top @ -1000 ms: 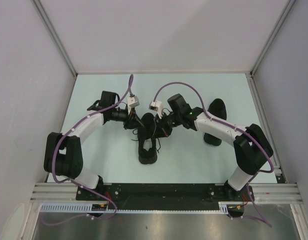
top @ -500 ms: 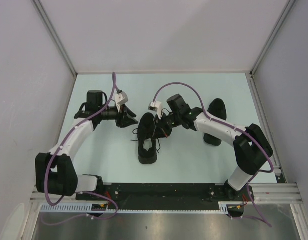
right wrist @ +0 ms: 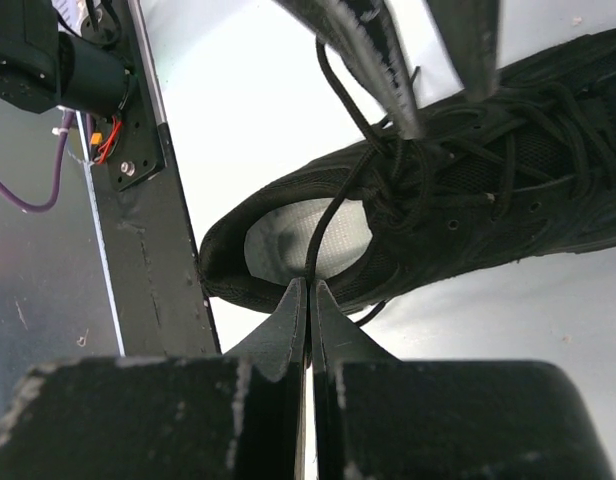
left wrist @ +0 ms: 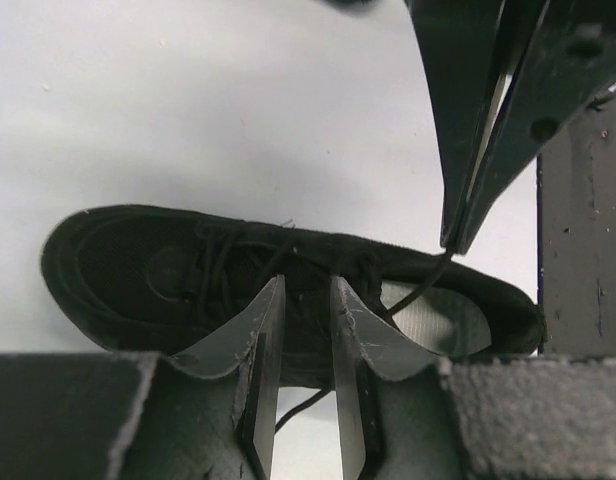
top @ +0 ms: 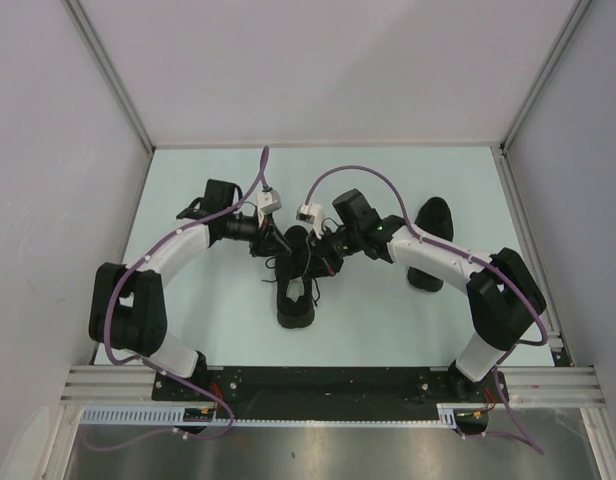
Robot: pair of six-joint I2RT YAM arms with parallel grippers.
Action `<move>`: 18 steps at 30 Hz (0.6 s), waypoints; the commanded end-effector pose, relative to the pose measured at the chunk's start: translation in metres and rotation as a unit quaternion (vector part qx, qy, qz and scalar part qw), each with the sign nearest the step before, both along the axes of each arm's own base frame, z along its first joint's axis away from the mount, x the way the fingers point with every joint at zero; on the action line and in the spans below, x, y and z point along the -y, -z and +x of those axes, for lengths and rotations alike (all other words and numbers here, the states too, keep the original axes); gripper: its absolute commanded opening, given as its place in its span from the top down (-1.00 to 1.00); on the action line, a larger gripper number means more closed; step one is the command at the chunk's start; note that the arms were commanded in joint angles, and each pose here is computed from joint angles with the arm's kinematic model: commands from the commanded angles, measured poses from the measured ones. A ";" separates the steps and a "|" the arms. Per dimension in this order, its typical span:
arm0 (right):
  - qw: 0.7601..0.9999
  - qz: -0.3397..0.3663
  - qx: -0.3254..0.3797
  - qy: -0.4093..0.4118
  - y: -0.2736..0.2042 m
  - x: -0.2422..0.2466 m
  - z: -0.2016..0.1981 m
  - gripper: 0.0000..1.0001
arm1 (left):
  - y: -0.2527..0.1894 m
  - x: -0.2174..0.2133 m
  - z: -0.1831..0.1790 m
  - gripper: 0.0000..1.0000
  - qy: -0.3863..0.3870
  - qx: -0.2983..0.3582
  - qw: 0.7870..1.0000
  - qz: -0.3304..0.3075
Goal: Tie the shoes
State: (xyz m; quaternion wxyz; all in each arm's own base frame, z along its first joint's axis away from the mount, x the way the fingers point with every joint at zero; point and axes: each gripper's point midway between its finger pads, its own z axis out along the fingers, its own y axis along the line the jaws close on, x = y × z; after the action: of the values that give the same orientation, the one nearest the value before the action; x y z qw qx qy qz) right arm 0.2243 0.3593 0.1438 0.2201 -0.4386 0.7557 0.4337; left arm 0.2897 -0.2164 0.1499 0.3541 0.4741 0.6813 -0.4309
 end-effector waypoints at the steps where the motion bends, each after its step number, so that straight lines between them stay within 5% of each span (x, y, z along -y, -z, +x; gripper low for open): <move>1: 1.000 0.014 0.010 0.012 -0.011 0.001 0.007 1.00 | -0.011 0.008 -0.004 0.41 0.048 0.033 0.998 -0.019; 18: 0.998 0.022 -0.023 0.046 -0.008 -0.009 0.014 1.00 | 0.011 0.011 -0.018 0.59 0.066 0.004 0.998 0.000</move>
State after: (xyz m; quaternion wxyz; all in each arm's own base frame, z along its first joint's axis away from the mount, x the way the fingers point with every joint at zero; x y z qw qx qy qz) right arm 0.2329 0.3615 0.1491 0.2221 -0.4025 0.7691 0.4440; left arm 0.2692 -0.2198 0.1281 0.3075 0.4970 0.6792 -0.4441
